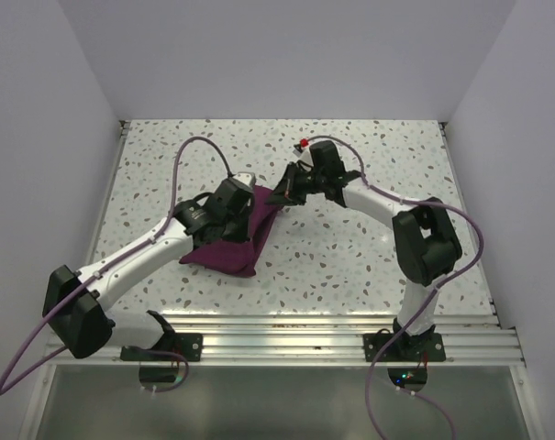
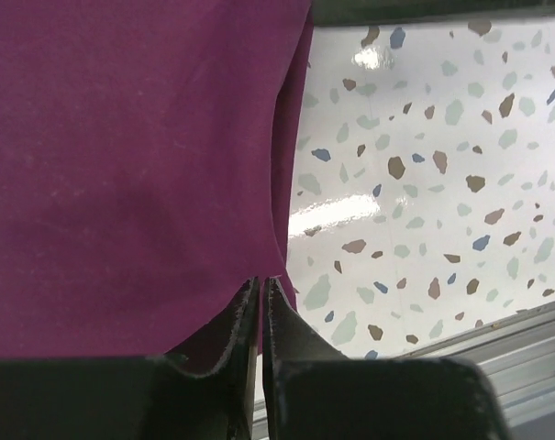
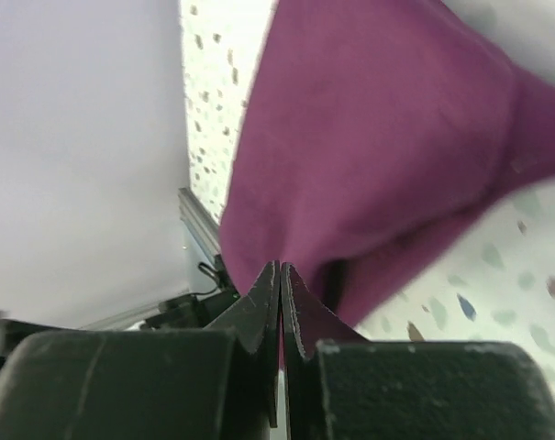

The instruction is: Prepare the surgical pack

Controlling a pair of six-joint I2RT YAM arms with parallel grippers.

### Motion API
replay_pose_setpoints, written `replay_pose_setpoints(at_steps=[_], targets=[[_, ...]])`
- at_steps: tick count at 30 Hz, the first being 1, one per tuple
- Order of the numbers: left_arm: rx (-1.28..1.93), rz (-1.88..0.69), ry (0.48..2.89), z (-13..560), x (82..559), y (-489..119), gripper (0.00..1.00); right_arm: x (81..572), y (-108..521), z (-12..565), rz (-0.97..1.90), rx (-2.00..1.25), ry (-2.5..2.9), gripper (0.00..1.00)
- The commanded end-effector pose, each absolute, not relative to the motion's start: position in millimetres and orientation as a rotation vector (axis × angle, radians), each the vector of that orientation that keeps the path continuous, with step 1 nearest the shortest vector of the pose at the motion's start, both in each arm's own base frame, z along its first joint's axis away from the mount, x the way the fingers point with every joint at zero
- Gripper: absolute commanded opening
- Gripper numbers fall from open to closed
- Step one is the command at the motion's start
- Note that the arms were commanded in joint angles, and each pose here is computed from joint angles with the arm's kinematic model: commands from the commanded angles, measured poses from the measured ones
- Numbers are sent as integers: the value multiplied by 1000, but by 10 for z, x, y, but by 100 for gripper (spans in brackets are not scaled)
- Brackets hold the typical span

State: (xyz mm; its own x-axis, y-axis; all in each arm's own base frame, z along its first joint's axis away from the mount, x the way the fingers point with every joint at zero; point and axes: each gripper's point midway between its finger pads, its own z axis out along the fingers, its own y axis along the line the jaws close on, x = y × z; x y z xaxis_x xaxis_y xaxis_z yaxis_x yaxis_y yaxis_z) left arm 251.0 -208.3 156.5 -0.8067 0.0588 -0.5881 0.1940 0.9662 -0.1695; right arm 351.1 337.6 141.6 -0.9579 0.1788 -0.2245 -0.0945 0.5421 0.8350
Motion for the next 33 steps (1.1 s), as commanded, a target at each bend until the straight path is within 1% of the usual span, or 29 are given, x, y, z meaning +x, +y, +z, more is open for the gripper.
replay_pose_setpoints(at_steps=[1,2,3,5,6,9,10,16,21,23,27,31,33], targets=[[216,-417,2477,1448,2664,-2214,5,3692,3592,1691,1508,-10,2409,0],[213,-420,2487,1388,2665,-2208,5,3743,3653,1800,1548,-34,2378,0],[219,-447,2475,1382,2692,-2263,5,3771,3693,1671,1563,3,2416,0],[231,-470,2472,1327,2706,-2303,3,3828,3771,1723,1616,-12,2399,0],[237,-487,2469,1308,2708,-2332,3,3844,3799,1577,1631,20,2441,0],[272,-537,2479,1211,2712,-2436,1,3762,3862,1441,1698,6,2497,0],[281,-551,2486,1170,2708,-2471,0,3705,3837,1305,1707,34,2539,0],[304,-581,2535,946,2535,-2430,0,3368,3512,943,1694,61,2602,0],[316,-528,2596,745,2317,-2237,0,3311,3274,691,1635,101,2641,0],[316,-501,2609,723,2286,-2177,0,3309,3247,699,1613,94,2658,0],[325,-515,2567,969,2325,-2192,0,3397,3230,907,1534,3,2635,0],[323,-579,2486,1296,2491,-2362,5,3515,3344,1274,1548,-56,2564,0],[317,-603,2477,1298,2554,-2435,7,3486,3462,1328,1577,-71,2563,0]])
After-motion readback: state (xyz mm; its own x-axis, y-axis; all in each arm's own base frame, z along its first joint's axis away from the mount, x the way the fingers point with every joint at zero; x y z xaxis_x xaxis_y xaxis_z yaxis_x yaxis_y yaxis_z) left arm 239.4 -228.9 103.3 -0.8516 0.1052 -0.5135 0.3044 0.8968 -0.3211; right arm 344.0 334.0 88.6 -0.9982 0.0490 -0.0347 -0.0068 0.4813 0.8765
